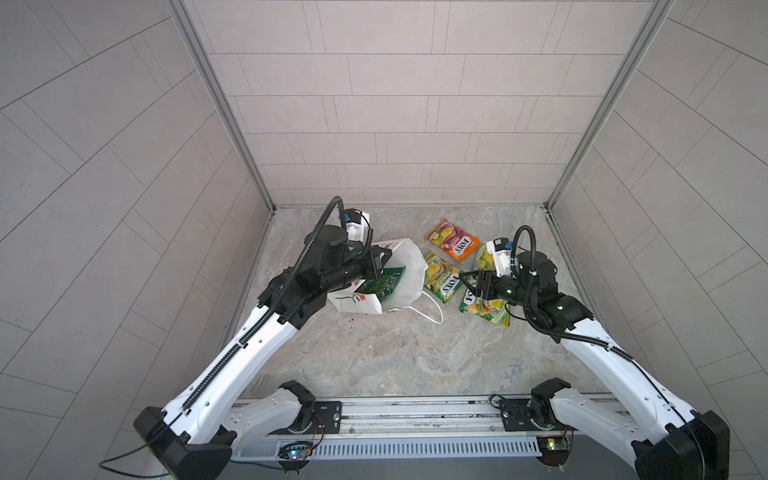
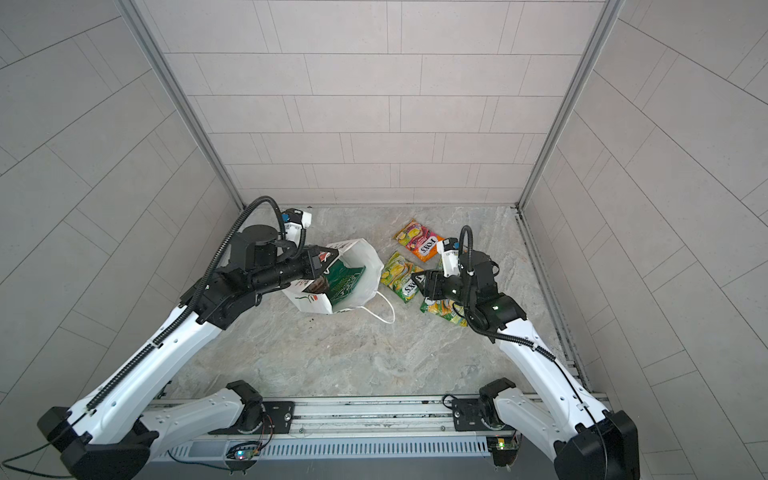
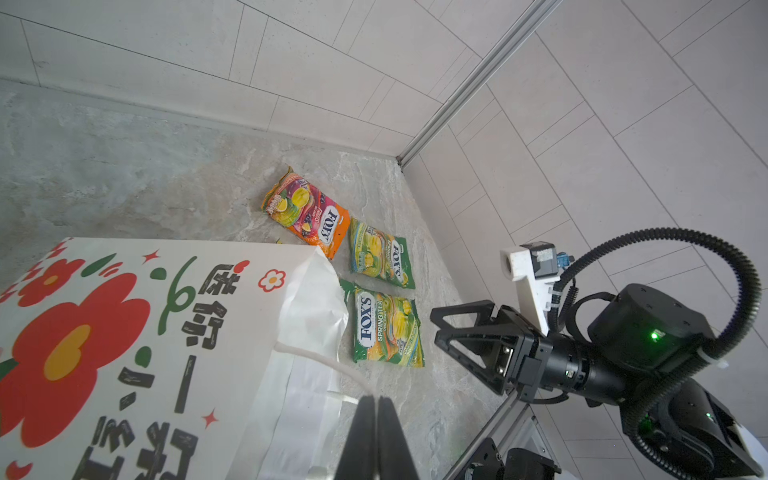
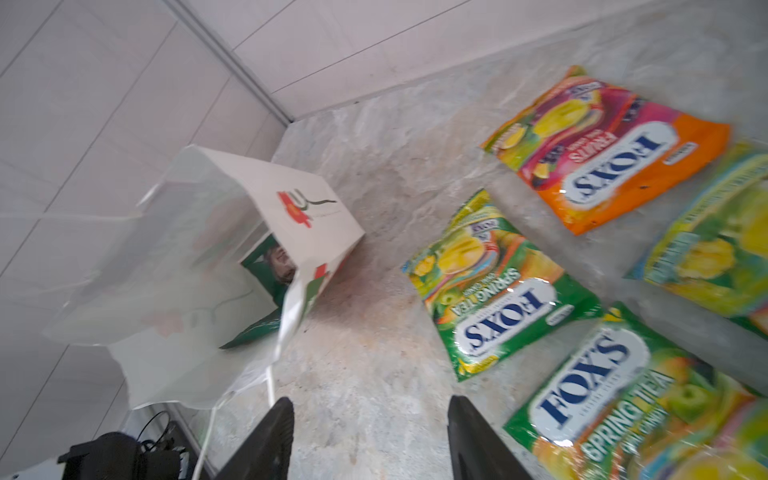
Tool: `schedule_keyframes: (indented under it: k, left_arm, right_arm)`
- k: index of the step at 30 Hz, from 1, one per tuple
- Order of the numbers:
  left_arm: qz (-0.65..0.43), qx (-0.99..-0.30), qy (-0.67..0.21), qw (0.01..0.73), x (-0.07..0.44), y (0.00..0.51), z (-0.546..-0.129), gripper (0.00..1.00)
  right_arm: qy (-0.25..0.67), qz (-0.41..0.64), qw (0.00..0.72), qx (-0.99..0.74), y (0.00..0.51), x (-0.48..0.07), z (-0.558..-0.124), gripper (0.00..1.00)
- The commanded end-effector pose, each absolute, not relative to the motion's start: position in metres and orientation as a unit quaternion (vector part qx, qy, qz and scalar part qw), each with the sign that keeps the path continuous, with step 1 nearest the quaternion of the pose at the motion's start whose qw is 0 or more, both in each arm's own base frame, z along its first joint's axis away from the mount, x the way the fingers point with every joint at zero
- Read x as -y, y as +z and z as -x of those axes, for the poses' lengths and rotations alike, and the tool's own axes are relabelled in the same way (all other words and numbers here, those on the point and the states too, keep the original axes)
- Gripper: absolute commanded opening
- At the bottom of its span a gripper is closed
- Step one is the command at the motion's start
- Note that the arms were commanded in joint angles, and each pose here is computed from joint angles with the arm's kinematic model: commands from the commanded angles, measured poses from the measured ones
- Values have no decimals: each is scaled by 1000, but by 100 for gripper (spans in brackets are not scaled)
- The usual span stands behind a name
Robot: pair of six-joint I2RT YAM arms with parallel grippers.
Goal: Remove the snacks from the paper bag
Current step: 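Lower the green packet onto the table and open the right gripper, then reach the right gripper into the bag toward the dark green REAL crisps bag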
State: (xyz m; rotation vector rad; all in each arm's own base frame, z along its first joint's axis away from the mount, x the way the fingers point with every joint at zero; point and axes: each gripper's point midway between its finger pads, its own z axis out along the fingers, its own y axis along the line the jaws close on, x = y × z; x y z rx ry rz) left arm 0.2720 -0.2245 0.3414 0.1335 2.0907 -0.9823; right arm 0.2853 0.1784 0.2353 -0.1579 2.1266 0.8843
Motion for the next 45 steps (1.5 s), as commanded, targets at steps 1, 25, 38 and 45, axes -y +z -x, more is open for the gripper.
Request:
schedule_keyframes:
  k: [1, 25, 38, 45]
  left_arm:
    - [-42, -804, -432, 406, 230, 354, -267, 0]
    - [-33, -797, -463, 386, 243, 347, -269, 0]
    - [-38, -798, -463, 385, 243, 346, -268, 0]
    - [-40, -799, -463, 381, 245, 344, -268, 0]
  right_arm:
    - [377, 88, 425, -818, 259, -208, -284, 60]
    - [414, 198, 322, -828, 203, -336, -256, 47]
    - [364, 164, 262, -878, 145, -348, -265, 44]
    - [278, 121, 235, -923, 119, -339, -281, 49]
